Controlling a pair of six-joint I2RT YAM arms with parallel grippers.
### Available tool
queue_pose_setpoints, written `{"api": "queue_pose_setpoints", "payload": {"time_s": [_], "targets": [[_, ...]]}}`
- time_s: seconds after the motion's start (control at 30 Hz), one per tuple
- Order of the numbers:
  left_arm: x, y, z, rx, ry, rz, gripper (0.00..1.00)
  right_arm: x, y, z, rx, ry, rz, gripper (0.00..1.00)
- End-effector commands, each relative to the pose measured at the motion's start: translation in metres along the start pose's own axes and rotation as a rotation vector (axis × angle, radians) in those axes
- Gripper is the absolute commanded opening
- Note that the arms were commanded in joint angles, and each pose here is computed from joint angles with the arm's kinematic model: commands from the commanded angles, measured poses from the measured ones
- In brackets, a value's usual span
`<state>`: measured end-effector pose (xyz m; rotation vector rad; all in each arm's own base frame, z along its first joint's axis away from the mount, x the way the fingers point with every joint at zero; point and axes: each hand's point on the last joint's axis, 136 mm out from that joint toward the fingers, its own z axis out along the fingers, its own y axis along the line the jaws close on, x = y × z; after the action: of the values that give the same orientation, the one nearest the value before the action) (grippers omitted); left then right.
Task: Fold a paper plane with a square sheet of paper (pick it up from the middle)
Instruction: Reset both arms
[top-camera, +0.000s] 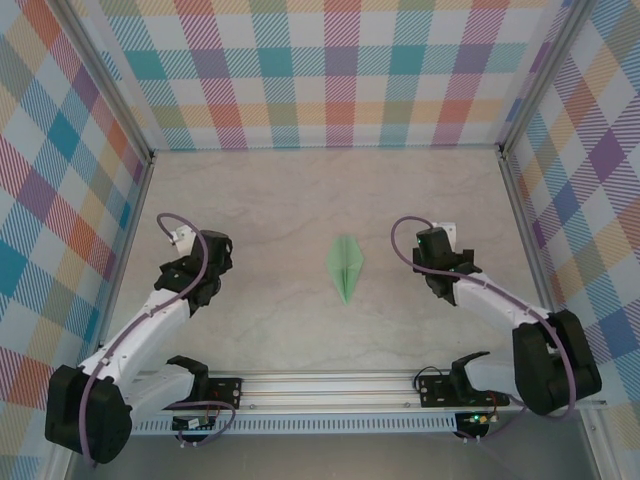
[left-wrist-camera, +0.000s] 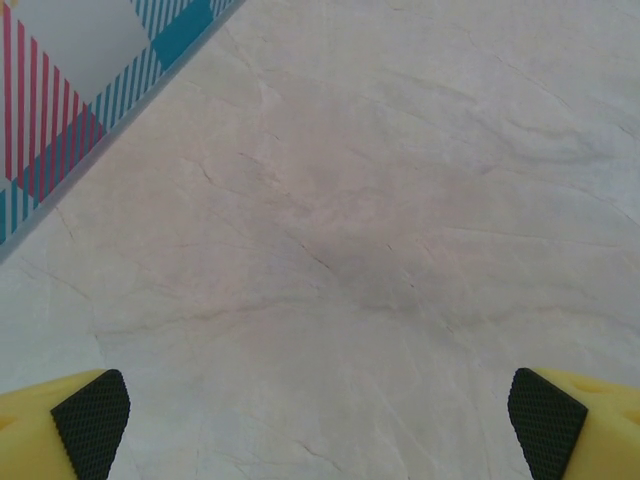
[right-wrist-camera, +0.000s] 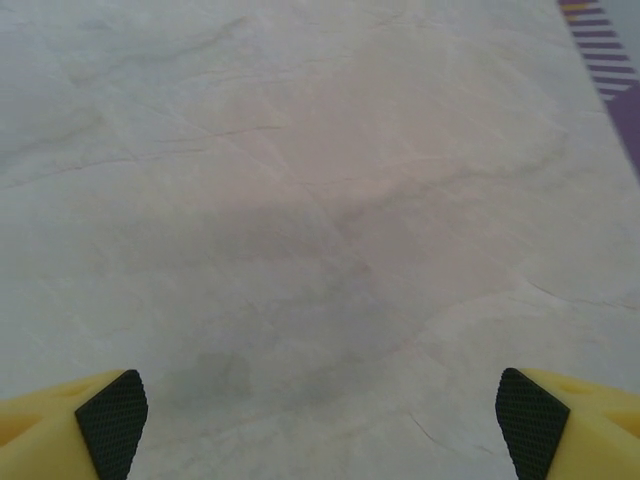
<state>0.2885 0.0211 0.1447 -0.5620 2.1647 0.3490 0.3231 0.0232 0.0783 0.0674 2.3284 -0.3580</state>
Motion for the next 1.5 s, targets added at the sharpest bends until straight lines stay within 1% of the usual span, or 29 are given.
{"api": "queue_pose_setpoints", "payload": {"time_s": [0.0, 0.03, 0.17, 0.2, 0.27, 0.3, 0.37, 0.43, 0.6, 0.67, 0.7, 0.77, 0.8, 0.83, 0.87, 0.97, 1.07, 1.17, 1.3, 1.37, 1.47], "targets": [[-0.01, -0.002, 0.01, 0.028, -0.064, 0.004, 1.0, -0.034, 0.022, 0.017, -0.109, -0.131, -0.019, 0.92], [-0.01, 0.0, 0.013, 0.026, -0.084, -0.001, 1.0, -0.039, 0.024, 0.023, -0.111, -0.143, -0.035, 0.92], [-0.014, -0.001, 0.022, 0.023, -0.123, -0.004, 1.0, -0.067, 0.038, 0.031, -0.2, -0.27, -0.058, 0.92], [-0.014, -0.004, 0.025, 0.027, -0.128, 0.011, 1.0, -0.069, 0.044, 0.032, -0.251, -0.279, -0.075, 0.91], [-0.012, -0.008, 0.03, 0.04, -0.131, 0.04, 1.0, -0.07, 0.046, 0.033, -0.285, -0.295, -0.114, 0.9], [-0.01, -0.01, 0.032, 0.049, -0.135, 0.051, 1.0, -0.07, 0.045, 0.031, -0.3, -0.328, -0.115, 0.89], [-0.007, -0.011, 0.035, 0.053, -0.143, 0.062, 1.0, -0.072, 0.036, 0.029, -0.3, -0.371, -0.07, 0.9], [-0.004, -0.011, 0.037, 0.056, -0.148, 0.07, 1.0, -0.072, 0.031, 0.024, -0.335, -0.406, -0.036, 0.9], [-0.002, -0.013, 0.041, 0.082, -0.17, 0.077, 1.0, -0.069, 0.025, 0.027, -0.415, -0.391, 0.041, 0.9], [-0.001, -0.02, 0.045, 0.108, -0.165, 0.097, 1.0, -0.059, 0.023, 0.032, -0.451, -0.398, 0.065, 0.91], [-0.001, -0.022, 0.047, 0.112, -0.159, 0.109, 1.0, -0.062, 0.019, 0.036, -0.424, -0.436, 0.087, 0.91], [-0.001, -0.026, 0.051, 0.112, -0.15, 0.123, 1.0, -0.06, 0.019, 0.037, -0.427, -0.401, 0.087, 0.91], [-0.001, -0.027, 0.052, 0.114, -0.148, 0.126, 1.0, -0.06, 0.015, 0.04, -0.404, -0.396, 0.105, 0.92], [0.0, -0.027, 0.053, 0.114, -0.15, 0.132, 1.0, -0.06, 0.013, 0.042, -0.401, -0.38, 0.118, 0.97], [-0.001, -0.028, 0.054, 0.114, -0.158, 0.135, 1.0, -0.062, 0.011, 0.042, -0.401, -0.385, 0.127, 1.0], [-0.001, -0.035, 0.06, 0.135, -0.163, 0.166, 1.0, -0.061, 0.011, 0.043, -0.402, -0.384, 0.126, 0.99], [-0.003, -0.048, 0.064, 0.184, -0.182, 0.183, 1.0, -0.061, 0.011, 0.043, -0.402, -0.381, 0.127, 1.0], [-0.009, -0.06, 0.069, 0.226, -0.236, 0.175, 1.0, -0.061, 0.011, 0.042, -0.402, -0.382, 0.127, 1.0], [-0.013, -0.077, 0.075, 0.281, -0.247, 0.193, 1.0, -0.061, 0.01, 0.042, -0.402, -0.382, 0.127, 1.0], [-0.013, -0.088, 0.078, 0.32, -0.252, 0.23, 1.0, -0.061, 0.011, 0.042, -0.404, -0.381, 0.126, 1.0], [-0.01, -0.089, 0.089, 0.308, -0.264, 0.227, 1.0, -0.061, 0.011, 0.042, -0.404, -0.383, 0.126, 1.0]]}}
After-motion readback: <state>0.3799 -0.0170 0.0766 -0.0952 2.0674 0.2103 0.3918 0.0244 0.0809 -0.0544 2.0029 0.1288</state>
